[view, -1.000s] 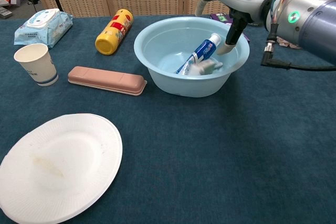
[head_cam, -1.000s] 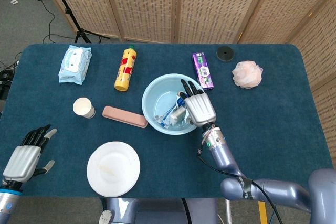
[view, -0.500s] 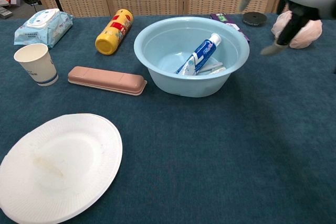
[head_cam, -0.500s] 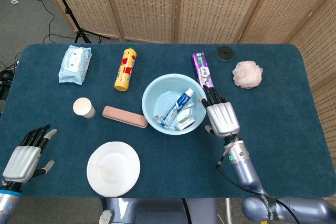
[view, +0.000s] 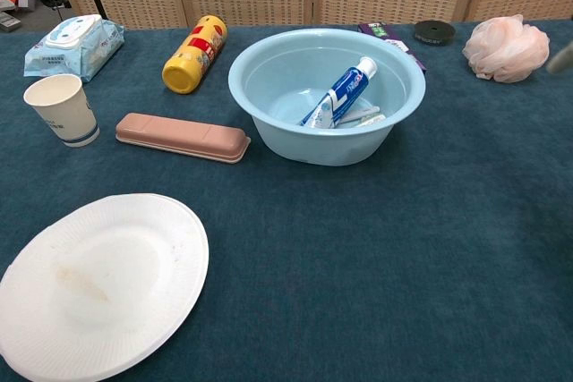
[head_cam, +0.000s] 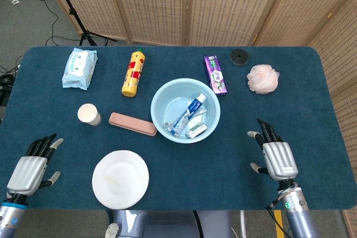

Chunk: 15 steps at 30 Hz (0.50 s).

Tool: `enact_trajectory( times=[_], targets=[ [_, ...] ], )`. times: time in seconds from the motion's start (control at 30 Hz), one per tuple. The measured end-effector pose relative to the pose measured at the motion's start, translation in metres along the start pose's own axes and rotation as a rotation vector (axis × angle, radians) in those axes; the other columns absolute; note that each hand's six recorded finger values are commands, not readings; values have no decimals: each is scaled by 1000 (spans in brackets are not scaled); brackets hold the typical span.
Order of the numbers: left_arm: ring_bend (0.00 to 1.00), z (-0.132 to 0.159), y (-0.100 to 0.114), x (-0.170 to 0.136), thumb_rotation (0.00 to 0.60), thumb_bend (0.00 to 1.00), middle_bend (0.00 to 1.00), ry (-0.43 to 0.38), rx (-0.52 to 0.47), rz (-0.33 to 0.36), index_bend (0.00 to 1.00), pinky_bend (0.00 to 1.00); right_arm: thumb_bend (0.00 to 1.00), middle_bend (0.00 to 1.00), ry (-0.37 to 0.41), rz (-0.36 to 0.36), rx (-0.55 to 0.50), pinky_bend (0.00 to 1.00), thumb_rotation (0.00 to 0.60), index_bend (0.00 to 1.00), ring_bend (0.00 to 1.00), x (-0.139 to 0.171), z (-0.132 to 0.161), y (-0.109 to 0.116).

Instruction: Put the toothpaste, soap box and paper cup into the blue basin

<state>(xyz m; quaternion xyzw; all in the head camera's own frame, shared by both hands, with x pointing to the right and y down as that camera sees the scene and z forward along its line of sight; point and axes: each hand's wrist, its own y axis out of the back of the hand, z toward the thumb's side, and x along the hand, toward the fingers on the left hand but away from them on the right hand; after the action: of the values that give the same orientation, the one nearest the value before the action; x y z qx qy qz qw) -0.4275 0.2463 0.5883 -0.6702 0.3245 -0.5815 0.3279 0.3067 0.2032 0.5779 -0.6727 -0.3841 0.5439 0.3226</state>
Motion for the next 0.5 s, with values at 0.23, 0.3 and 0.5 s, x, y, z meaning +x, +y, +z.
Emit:
enact_trajectory(
  times=[0.23,0.3,0.5],
  targets=[
    [0,3,-9,2,600,263,0,8,19,-21,0,87,131,0,-55,15,25,21,600,50,0,27,-43,-12],
    [0,4,-11,3,600,263,0,11,24,-23,0,87,131,0,-72,32,57,2,600,17,0,32,-56,-16],
    [0,6,-16,6,600,262,0,25,22,-21,0,87,131,0,-104,52,163,0,600,0,0,41,-85,-20]
  ],
)
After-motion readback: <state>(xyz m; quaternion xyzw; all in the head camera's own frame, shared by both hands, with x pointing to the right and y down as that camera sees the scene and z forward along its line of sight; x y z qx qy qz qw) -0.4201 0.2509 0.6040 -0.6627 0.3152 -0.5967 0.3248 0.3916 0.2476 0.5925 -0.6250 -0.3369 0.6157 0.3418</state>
